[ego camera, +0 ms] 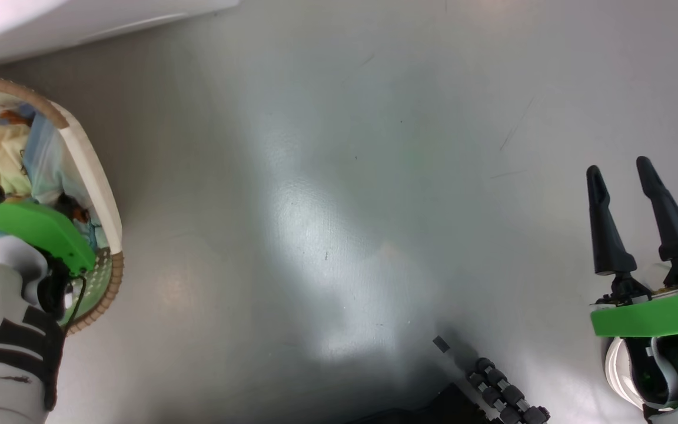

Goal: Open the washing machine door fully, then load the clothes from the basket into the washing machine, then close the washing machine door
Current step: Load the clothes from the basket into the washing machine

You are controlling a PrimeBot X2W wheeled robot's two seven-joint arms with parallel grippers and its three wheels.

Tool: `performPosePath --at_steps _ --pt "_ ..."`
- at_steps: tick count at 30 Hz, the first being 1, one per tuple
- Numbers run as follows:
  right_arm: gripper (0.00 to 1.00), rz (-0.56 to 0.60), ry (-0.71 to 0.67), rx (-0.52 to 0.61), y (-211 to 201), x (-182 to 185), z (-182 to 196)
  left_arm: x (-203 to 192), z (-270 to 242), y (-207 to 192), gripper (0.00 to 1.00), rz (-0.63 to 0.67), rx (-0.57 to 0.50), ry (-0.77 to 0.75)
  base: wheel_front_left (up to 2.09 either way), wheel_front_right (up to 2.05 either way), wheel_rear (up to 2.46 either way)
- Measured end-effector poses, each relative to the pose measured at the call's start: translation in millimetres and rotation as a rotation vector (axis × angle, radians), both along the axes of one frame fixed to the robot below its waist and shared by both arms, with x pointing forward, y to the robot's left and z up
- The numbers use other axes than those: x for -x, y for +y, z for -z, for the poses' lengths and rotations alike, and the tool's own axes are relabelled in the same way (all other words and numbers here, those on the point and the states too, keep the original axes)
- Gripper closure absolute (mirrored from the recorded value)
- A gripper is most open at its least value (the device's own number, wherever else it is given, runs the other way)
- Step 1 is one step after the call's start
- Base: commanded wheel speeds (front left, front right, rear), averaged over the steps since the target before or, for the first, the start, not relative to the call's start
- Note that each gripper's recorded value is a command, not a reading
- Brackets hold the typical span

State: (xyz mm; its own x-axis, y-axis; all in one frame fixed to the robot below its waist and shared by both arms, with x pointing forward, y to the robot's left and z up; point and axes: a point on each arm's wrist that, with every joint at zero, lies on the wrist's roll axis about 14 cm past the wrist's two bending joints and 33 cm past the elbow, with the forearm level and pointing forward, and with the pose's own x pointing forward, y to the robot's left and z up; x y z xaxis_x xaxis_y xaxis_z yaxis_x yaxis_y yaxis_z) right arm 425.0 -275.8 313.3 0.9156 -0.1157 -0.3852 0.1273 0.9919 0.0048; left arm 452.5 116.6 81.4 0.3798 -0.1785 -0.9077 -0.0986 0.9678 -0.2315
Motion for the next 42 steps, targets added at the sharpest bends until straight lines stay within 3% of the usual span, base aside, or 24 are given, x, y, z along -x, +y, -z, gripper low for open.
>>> performPosePath --at_steps 2,4,15,26,35,42 --pt "0.0 0.002 0.0 0.006 -2 0 0 -2 1 -1 0.67 0.016 -0.004 -0.003 0.0 0.0 0.0" --pt "0.0 0.005 0.001 0.014 -5 -1 1 -4 3 -1 1.0 0.031 -0.016 -0.012 0.0 0.0 0.0" --pt "0.0 -0.008 -0.002 0.005 -1 -5 3 -8 -1 11 1.0 0.007 -0.055 -0.052 0.0 0.0 0.0" --pt "0.0 -0.031 -0.057 -0.025 10 -14 -13 -13 -36 35 1.0 -0.119 -0.072 -0.178 0.0 0.0 0.0" --pt "0.0 -0.076 -0.154 -0.062 29 -25 -48 -20 -98 50 1.0 -0.233 -0.042 -0.351 0.0 0.0 0.0" --pt "0.0 -0.111 -0.212 -0.082 44 -23 -75 -3 -142 57 1.0 -0.284 -0.041 -0.453 0.0 0.0 0.0"
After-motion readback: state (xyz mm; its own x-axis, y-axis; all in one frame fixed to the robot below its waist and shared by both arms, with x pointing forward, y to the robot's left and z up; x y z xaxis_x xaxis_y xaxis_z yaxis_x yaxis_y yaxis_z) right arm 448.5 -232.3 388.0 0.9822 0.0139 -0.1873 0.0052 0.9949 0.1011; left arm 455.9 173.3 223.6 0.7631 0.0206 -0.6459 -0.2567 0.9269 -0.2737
